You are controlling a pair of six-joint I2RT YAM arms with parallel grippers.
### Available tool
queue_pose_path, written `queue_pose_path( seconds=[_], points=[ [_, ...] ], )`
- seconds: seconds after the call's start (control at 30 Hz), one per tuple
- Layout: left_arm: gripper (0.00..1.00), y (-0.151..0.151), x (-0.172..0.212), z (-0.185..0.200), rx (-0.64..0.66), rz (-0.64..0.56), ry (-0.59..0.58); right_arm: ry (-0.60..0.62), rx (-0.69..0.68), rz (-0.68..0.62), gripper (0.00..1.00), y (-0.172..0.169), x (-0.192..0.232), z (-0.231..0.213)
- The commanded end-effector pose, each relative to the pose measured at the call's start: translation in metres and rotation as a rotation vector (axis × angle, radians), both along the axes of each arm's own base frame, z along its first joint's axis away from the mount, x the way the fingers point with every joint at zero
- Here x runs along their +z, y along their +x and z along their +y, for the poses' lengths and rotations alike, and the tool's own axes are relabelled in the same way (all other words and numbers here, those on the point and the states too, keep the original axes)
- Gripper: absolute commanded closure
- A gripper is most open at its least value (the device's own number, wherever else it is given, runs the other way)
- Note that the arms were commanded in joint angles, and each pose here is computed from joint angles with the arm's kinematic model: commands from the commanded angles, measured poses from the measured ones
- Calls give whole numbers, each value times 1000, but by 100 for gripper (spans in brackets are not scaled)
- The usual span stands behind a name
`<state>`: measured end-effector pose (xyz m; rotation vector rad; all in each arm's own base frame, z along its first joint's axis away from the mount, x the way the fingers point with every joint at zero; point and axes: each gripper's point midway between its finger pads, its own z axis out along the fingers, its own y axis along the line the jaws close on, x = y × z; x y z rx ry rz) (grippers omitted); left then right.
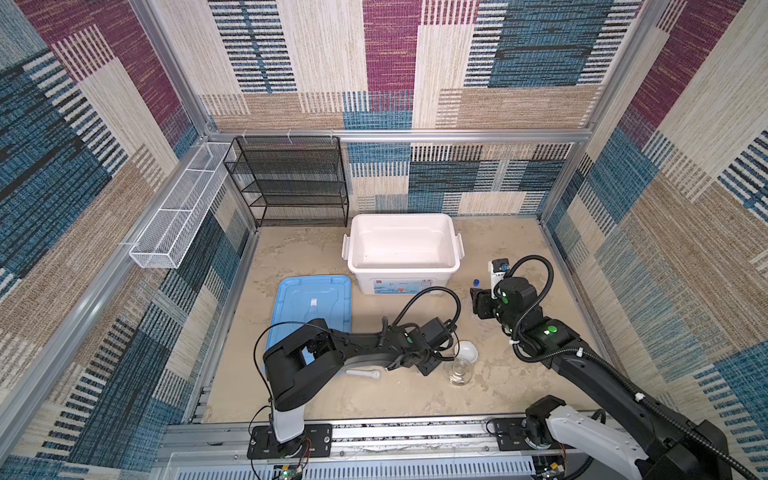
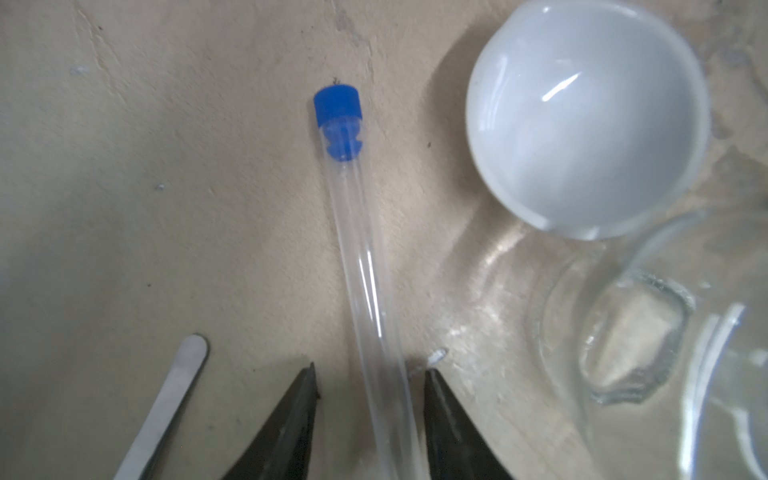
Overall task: Organize the chemistry lab equipment
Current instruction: 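Open the right gripper to release the tube while the left gripper lowers toward another tube, then close the left gripper on the last blue-capped tube and lift it upright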
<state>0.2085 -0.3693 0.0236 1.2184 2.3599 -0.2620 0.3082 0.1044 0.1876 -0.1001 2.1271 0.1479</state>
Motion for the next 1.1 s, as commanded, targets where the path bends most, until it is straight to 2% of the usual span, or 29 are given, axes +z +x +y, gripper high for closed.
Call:
queue_pose_path(
  seconds=[0.0,0.1,0.23,0.43,0.67,0.8,0.93,1.07],
  points=[
    [61,1,-5,9,30,-1,39,34,-13,-29,29,2,6,1],
    [68,2,-3,10,36,-5,39,46,-4,-34,25,2,7,3],
    [74,5,3,9,54,-22,26,60,26,-53,12,1,9,7],
    [77,12,22,2,63,-70,-46,84,32,-91,1,-1,21,7],
    [77,15,50,-4,56,-126,-154,159,113,-150,0,-9,46,19],
    [74,14,44,0,55,-121,-136,161,108,-141,1,-9,44,18],
    [61,7,33,-2,38,-65,-101,169,108,-130,2,-8,42,19],
    [57,4,29,-5,31,-40,-103,171,113,-126,2,-8,40,21]
  ],
)
